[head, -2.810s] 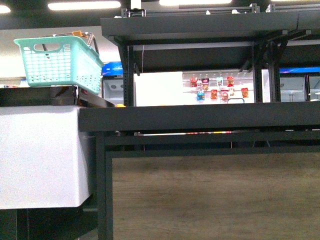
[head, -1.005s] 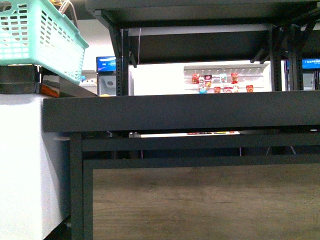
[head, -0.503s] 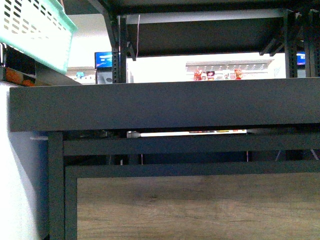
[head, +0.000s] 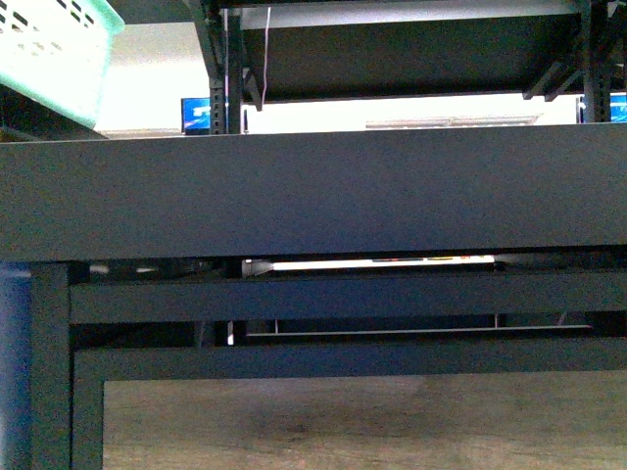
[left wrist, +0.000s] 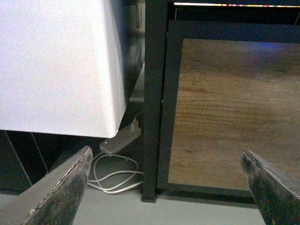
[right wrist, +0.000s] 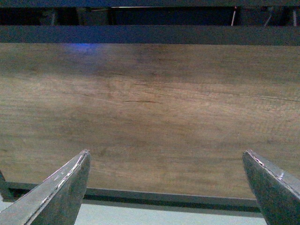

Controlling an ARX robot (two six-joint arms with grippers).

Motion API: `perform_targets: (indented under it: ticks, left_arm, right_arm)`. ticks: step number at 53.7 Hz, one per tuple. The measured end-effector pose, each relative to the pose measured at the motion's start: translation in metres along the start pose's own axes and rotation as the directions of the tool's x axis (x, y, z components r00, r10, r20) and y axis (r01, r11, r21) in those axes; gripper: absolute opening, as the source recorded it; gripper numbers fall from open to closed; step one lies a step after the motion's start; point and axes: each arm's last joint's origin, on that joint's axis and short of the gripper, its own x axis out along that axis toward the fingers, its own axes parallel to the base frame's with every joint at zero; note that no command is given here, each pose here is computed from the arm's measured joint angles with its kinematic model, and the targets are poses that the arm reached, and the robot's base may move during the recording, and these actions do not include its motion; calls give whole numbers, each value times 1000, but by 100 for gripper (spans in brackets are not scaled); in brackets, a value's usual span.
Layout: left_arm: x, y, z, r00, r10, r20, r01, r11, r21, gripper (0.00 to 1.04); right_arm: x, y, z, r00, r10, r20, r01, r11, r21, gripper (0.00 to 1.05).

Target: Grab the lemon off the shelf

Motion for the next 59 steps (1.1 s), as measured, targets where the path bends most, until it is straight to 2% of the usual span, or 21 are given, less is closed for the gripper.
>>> perform_targets:
  ticks: [59]
  left_arm:
    - [0,0,0,1000,0,-1,0,1000,0,97]
  right_arm:
    - [0,0,0,1000,0,-2,0,1000,0,97]
